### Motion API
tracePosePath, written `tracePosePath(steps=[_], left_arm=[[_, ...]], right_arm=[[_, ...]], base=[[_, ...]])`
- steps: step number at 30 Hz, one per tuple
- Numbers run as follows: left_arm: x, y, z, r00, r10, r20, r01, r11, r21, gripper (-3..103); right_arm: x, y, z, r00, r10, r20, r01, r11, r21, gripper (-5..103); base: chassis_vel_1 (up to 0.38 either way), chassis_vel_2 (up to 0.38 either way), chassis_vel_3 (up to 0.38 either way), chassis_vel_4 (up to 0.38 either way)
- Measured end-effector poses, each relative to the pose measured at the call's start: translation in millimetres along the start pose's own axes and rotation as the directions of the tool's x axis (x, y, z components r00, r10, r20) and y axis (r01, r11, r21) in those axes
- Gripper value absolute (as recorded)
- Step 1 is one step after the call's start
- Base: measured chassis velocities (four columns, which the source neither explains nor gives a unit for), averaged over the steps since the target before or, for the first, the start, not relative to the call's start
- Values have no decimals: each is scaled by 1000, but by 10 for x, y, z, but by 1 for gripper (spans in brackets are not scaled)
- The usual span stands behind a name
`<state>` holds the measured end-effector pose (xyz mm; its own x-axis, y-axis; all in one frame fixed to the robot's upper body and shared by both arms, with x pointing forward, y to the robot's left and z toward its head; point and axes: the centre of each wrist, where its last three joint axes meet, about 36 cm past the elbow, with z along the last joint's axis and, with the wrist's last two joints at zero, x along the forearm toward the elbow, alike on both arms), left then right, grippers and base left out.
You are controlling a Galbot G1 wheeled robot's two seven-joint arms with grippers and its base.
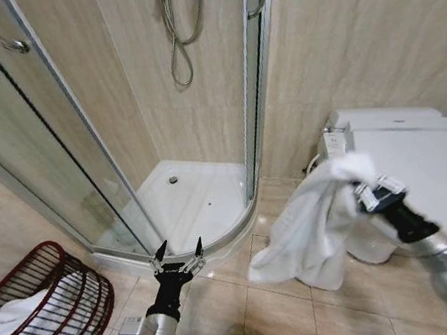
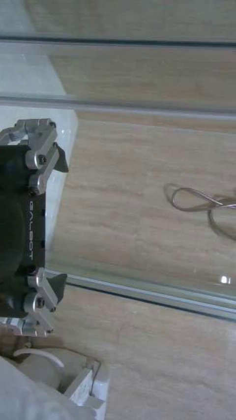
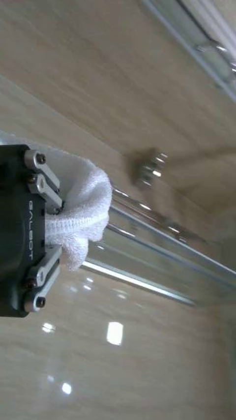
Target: Discard the used towel into the hamper.
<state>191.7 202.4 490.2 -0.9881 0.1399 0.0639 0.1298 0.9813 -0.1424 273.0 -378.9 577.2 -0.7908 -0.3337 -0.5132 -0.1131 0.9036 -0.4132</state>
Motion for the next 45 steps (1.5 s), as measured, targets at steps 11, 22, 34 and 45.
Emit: tracePosePath(steps=[11,22,34,45], left_arm=[[0,0,0,1000,0,0,0,1000,0,100],[0,0,0,1000,0,0,0,1000,0,100],[0,0,0,1000,0,0,0,1000,0,100],[0,0,0,1000,0,0,0,1000,0,100]], right_arm=[[-199,-221,-706,976,92,198,-103,994,43,13],[-215,-551,-1103,912,247,329,-258,966,-11,13],[-196,-642,-1197,891,271,364,-279,960,-31,13],[-146,-688,-1248,880,285,381,-297,954,-28,13]], base=[[0,0,0,0],[0,0,0,0],[0,0,0,0],[0,0,0,0]])
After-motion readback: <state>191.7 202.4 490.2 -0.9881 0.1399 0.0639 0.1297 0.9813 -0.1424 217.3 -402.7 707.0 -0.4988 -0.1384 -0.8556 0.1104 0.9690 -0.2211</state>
